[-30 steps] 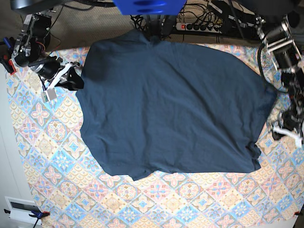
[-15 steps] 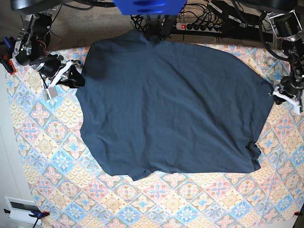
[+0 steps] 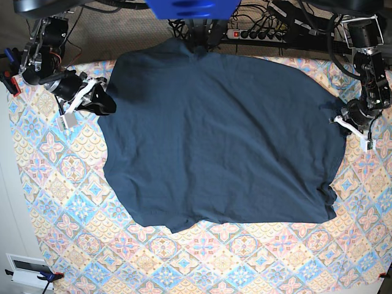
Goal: Layout the t-shirt on the table in an organized manner, then fold the t-shirt properly
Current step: 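Pull the side edge outward with the left gripper to smooth it, then regrasp the shirt's side edge with the left gripper near the shoulder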
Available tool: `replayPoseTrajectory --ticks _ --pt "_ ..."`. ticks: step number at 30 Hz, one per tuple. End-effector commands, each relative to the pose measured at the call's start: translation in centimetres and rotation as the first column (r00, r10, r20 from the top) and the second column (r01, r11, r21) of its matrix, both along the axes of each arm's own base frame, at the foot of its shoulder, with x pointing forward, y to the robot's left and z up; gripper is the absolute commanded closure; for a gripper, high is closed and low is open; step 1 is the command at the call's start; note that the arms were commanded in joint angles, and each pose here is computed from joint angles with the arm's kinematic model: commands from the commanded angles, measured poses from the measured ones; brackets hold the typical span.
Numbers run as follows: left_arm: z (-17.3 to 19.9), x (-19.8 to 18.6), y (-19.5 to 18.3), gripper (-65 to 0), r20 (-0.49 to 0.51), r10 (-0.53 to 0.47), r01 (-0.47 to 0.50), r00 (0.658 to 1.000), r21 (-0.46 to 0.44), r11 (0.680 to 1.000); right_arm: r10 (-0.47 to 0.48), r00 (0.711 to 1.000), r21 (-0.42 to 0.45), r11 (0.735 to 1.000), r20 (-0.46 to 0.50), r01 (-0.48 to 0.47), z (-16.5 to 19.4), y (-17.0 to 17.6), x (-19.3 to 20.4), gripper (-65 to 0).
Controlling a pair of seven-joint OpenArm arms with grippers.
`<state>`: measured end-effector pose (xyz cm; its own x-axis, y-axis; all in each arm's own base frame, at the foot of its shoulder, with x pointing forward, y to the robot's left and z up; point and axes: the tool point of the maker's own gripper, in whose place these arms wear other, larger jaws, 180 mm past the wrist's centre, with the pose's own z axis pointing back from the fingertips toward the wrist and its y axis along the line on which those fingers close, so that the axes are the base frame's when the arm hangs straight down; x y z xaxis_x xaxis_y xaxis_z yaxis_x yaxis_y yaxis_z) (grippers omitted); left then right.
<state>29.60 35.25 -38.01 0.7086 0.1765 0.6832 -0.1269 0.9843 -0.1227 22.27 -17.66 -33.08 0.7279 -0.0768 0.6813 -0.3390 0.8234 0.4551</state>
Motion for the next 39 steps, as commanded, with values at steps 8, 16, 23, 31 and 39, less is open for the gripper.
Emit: replayPoseTrajectory --ticks 8,16,23,31,39 --pt "12.7 4.3 2.6 0.0 0.346 0.135 -0.064 0.928 -0.209 0.976 -0.009 0.999 0.027 1.0 0.046 0.008 1.1 0.4 0.6 -12.4" --pt "7.1 6.4 5.4 -0.1 0.22 0.24 -0.205 0.946 -0.167 0.964 -0.009 0.999 0.036 0.999 0.039 0.007 0.9 0.7 0.4 -12.4" --pt "4.1 4.7 4.0 -12.8 0.151 0.161 -0.157 0.975 -0.038 0.987 -0.009 0.999 0.036 0.999 0.039 0.007 0.9 0.7 0.4 -12.4" --pt "6.4 -0.9 5.3 -18.9 0.131 0.099 -0.106 0.986 0.046 0.993 -0.009 0.999 0.036 0.999 0.039 0.007 0.9 0.7 0.4 -12.4" --pt "4.8 -4.8 6.9 -18.9 0.06 0.146 -0.149 0.987 0.047 0.988 -0.009 0.999 0.036 0.999 0.039 0.007 0.9 0.7 0.4 -12.4"
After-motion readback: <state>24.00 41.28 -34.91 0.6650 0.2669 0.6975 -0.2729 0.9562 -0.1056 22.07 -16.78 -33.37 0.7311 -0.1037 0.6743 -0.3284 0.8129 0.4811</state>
